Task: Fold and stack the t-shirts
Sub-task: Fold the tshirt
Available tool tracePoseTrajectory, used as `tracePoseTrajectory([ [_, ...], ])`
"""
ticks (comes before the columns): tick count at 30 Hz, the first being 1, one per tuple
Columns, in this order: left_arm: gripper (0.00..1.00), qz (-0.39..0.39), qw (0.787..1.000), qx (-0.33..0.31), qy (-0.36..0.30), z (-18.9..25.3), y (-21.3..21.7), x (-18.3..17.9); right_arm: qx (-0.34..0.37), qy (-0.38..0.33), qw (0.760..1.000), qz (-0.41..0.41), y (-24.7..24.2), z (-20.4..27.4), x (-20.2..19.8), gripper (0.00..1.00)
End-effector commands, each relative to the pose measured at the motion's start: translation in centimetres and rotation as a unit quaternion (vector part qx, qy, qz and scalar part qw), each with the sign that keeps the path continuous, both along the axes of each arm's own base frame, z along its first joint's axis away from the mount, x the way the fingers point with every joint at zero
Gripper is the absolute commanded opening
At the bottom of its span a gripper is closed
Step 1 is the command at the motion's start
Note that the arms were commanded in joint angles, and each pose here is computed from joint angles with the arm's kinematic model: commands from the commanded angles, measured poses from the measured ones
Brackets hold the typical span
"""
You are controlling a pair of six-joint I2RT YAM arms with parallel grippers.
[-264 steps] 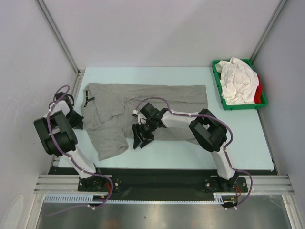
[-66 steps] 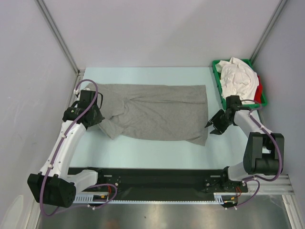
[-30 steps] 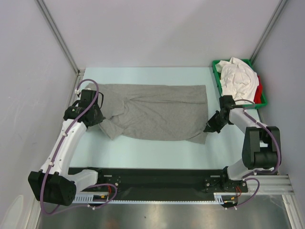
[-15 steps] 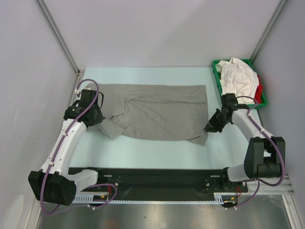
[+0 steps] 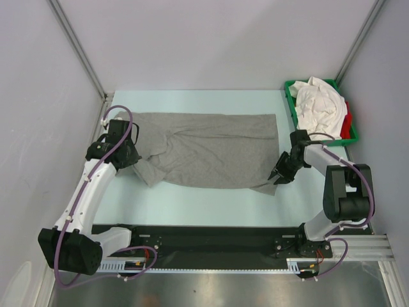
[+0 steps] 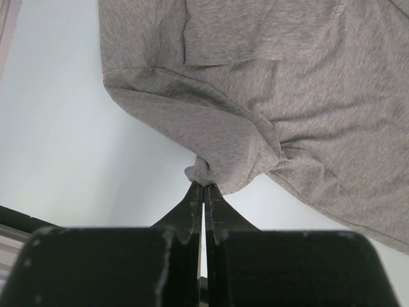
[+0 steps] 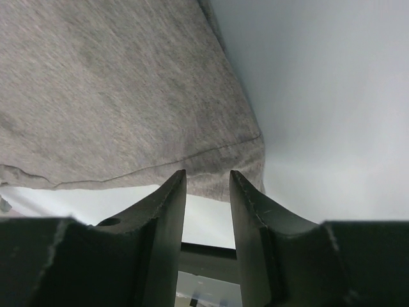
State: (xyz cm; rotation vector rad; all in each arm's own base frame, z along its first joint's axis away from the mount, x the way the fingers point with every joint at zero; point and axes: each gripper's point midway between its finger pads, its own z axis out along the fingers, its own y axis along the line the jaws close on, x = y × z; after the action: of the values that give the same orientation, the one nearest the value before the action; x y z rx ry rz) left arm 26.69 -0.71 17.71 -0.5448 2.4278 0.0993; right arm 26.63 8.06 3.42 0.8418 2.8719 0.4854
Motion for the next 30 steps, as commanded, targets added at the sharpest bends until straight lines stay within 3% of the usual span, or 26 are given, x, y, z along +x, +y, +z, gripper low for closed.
tracePoseTrajectory([
  [1, 0.00, 0.003, 1.000, 0.005, -0.026, 1.3, 0.4, 0.7, -0.005, -0.006, 1.000, 0.011, -0.1, -0.6, 0.0, 0.39],
  [4, 0.00, 0.004, 1.000, 0.003, -0.026, 1.3, 0.4, 0.7, -0.008, 0.001, 1.000, 0.012, -0.3, -1.4, -0.2, 0.29],
  [8, 0.00, 0.005, 1.000, 0.001, -0.027, 1.3, 0.4, 0.7, -0.009, -0.006, 1.000, 0.020, -0.1, -1.0, 0.2, 0.08],
  [11, 0.00, 0.008, 1.000, 0.002, -0.028, 1.4, 0.5, 0.7, -0.022, -0.021, 0.999, 0.031, -0.4, 0.3, 1.1, 0.02],
  [19, 0.00, 0.010, 1.000, 0.001, -0.027, 1.3, 0.6, 0.7, -0.049, -0.057, 0.995, 0.061, -0.5, 4.8, 3.2, 0.00],
  [30, 0.01, 0.008, 1.000, 0.001, -0.023, 1.1, 0.6, 0.8, -0.051, -0.058, 0.993, 0.087, 0.3, 7.9, 2.3, 0.00],
])
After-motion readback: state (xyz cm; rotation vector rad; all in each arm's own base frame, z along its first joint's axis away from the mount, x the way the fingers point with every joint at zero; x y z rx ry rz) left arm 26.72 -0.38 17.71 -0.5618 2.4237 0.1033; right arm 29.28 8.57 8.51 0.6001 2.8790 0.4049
